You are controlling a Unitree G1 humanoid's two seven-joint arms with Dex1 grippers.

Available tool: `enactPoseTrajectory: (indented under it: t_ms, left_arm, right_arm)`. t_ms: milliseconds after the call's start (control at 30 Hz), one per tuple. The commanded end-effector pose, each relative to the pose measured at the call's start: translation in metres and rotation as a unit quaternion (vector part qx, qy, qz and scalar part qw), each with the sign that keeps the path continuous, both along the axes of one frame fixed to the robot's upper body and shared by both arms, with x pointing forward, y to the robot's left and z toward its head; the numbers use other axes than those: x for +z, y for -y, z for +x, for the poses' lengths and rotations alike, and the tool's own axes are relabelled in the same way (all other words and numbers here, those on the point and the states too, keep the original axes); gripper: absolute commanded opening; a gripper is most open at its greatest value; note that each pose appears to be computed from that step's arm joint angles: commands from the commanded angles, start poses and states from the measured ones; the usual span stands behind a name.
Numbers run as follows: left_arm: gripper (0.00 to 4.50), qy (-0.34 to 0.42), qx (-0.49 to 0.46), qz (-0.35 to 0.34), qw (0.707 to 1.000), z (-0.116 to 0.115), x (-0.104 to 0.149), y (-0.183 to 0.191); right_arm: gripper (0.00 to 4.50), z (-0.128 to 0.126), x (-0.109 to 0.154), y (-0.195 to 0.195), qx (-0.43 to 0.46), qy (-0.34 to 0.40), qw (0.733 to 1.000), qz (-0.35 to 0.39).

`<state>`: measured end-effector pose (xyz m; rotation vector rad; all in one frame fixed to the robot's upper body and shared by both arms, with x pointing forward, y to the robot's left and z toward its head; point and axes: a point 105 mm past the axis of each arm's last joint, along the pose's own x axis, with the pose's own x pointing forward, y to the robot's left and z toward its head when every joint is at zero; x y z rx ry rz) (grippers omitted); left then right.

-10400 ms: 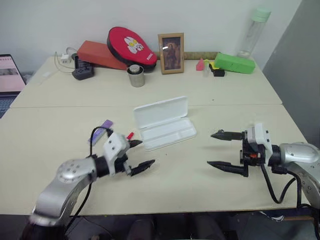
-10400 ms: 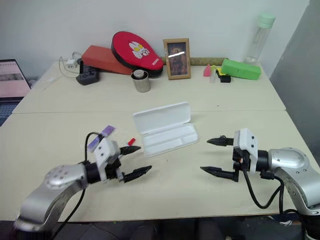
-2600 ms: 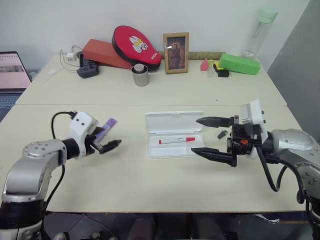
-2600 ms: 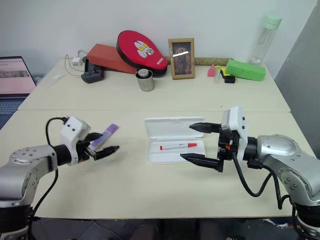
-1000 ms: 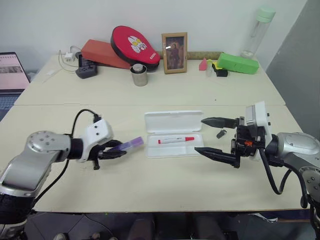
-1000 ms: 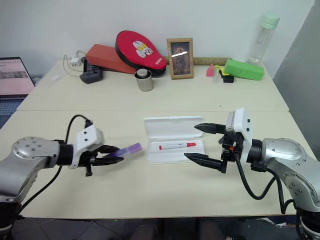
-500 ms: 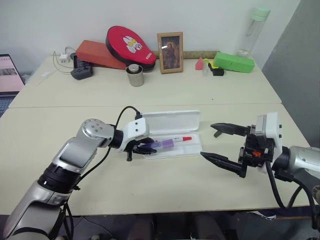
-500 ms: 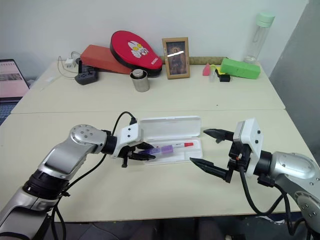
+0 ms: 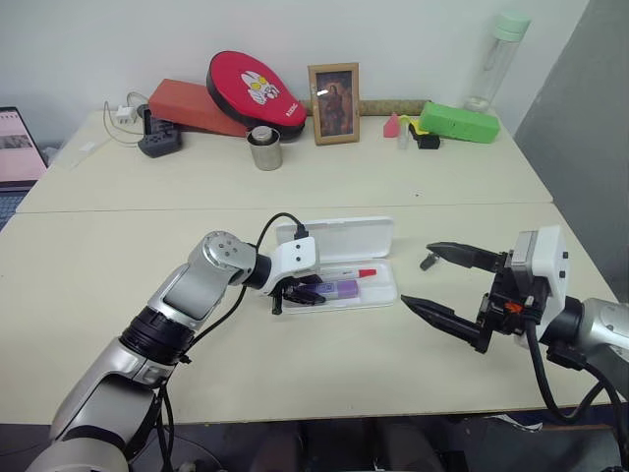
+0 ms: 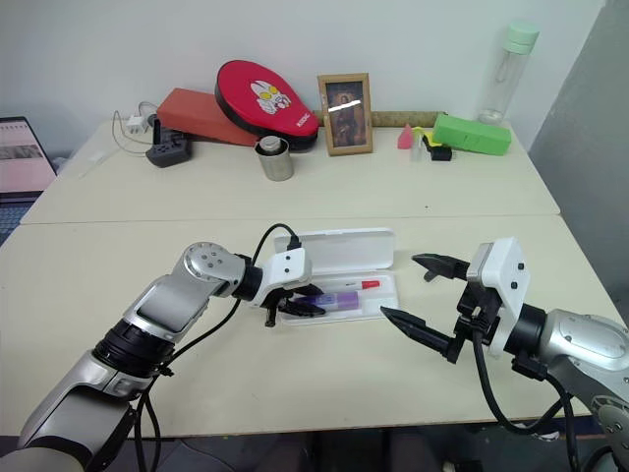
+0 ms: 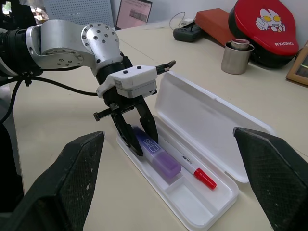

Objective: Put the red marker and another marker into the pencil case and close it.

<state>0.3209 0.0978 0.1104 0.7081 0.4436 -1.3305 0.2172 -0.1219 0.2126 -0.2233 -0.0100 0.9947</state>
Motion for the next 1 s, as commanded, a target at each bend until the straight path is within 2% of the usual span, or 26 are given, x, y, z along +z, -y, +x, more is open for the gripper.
enactPoseTrajectory:
  t_ms: [33,200,267,467,533,700,800,933,1000]
  left_arm:
    - [1.18,0.007,-0.005,0.012,1.000,-0.001,0.003,0.002]
    - [1.18,0.005,-0.008,0.004,1.000,-0.003,0.007,0.006]
    - [1.89,0.002,-0.011,0.000,1.000,-0.005,0.009,0.007]
    - [2.87,-0.001,-0.012,-0.001,1.000,-0.008,0.012,0.007]
    - [3.39,-0.002,-0.012,-0.002,1.000,-0.009,0.013,0.007]
    - [4.35,0.008,-0.011,-0.013,1.000,-0.008,0.021,0.009]
    - [4.46,0.014,-0.013,-0.021,1.000,-0.007,0.024,0.011]
    - [4.46,0.033,-0.006,-0.050,0.998,-0.002,0.037,0.017]
    - [4.46,0.035,-0.014,-0.085,0.996,-0.005,0.047,0.024]
  right_arm:
    - [4.50,-0.005,0.009,-0.004,0.011,0.023,1.000,0.000]
    - [4.50,-0.004,0.010,-0.004,0.010,0.025,1.000,0.002]
    - [4.50,-0.004,0.009,-0.005,0.010,0.025,1.000,0.002]
    - [4.50,-0.003,0.010,-0.005,0.010,0.025,1.000,0.004]
    - [4.50,-0.002,0.009,-0.006,0.011,0.025,1.000,0.005]
    - [4.50,0.000,0.008,-0.005,0.009,0.023,1.000,0.007]
    - [4.50,0.005,0.005,-0.002,-0.002,0.018,1.000,0.004]
    - [4.50,0.037,-0.011,0.018,-0.094,0.000,0.995,-0.020]
    - [4.50,0.061,-0.023,0.032,-0.167,-0.024,0.985,-0.023]
